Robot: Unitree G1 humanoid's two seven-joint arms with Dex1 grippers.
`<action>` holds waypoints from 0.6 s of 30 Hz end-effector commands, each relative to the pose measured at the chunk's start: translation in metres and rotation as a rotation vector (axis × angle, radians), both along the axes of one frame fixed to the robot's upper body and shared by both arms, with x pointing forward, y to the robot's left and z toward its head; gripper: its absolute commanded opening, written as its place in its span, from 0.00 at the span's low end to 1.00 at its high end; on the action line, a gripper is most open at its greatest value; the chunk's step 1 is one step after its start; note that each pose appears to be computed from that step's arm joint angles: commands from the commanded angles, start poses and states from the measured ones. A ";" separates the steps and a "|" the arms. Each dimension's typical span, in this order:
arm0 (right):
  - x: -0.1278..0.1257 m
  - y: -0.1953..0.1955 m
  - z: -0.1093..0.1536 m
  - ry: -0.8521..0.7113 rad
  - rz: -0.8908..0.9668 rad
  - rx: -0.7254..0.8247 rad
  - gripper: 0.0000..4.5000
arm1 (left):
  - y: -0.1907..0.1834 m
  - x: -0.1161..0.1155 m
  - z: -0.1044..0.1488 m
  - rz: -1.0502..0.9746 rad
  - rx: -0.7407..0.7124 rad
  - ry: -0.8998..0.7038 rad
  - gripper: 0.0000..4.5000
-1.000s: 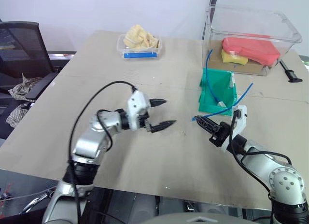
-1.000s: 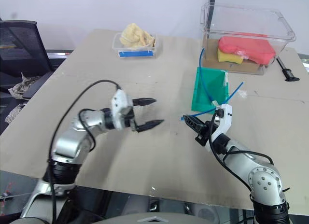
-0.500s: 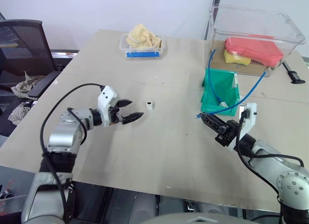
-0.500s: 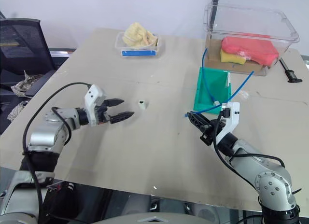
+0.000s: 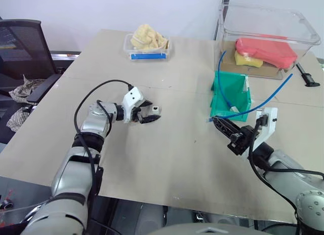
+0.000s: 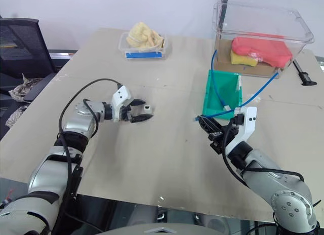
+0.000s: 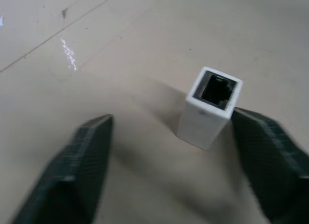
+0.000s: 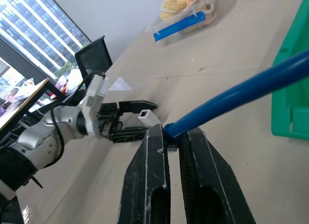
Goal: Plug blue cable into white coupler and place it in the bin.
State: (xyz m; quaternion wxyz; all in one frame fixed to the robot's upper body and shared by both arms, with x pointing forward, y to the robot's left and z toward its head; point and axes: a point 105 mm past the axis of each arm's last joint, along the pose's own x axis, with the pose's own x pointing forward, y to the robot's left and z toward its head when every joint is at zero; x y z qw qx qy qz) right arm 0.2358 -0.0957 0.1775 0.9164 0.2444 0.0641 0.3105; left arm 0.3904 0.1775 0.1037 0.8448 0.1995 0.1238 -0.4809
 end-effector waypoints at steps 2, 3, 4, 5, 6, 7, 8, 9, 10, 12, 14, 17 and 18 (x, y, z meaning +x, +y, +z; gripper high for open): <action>-0.006 -0.005 0.012 -0.047 -0.016 0.000 0.00 | -0.001 -0.004 -0.002 -0.059 0.015 0.001 0.29; -0.006 -0.006 0.012 -0.046 -0.019 -0.005 0.00 | -0.001 -0.005 -0.002 -0.067 0.013 0.001 0.17; -0.006 -0.007 0.011 -0.046 -0.020 -0.011 0.00 | -0.002 -0.006 -0.002 -0.076 0.003 0.001 0.08; -0.005 -0.008 0.011 -0.051 -0.021 -0.021 0.00 | -0.004 -0.008 0.000 -0.096 -0.011 -0.001 0.08; -0.005 -0.009 0.011 -0.057 -0.020 -0.036 0.00 | -0.007 -0.010 0.002 -0.122 -0.020 -0.006 0.08; -0.004 -0.010 0.011 -0.064 -0.019 -0.052 0.00 | -0.011 -0.013 0.004 -0.152 -0.024 -0.011 0.08; -0.003 -0.011 0.010 -0.072 -0.017 -0.071 0.00 | -0.016 -0.015 0.006 -0.182 -0.028 -0.015 0.08; -0.003 -0.012 0.010 -0.085 -0.010 -0.105 0.00 | -0.025 -0.020 0.009 -0.228 -0.039 -0.012 0.08; -0.002 -0.013 0.009 -0.097 -0.002 -0.138 0.00 | -0.034 -0.025 0.010 -0.274 -0.042 -0.007 0.08; -0.001 -0.013 0.005 -0.123 0.029 -0.228 0.00 | -0.056 -0.039 0.012 -0.369 -0.044 -0.005 0.08; 0.000 -0.010 0.001 -0.152 0.085 -0.316 0.00 | -0.077 -0.049 0.013 -0.415 -0.046 -0.004 0.08; 0.002 -0.006 -0.008 -0.174 0.174 -0.437 0.00 | -0.105 -0.061 0.012 -0.469 -0.032 -0.007 0.08; 0.003 -0.004 -0.012 -0.182 0.210 -0.484 0.00 | -0.115 -0.064 0.012 -0.487 -0.030 -0.012 0.08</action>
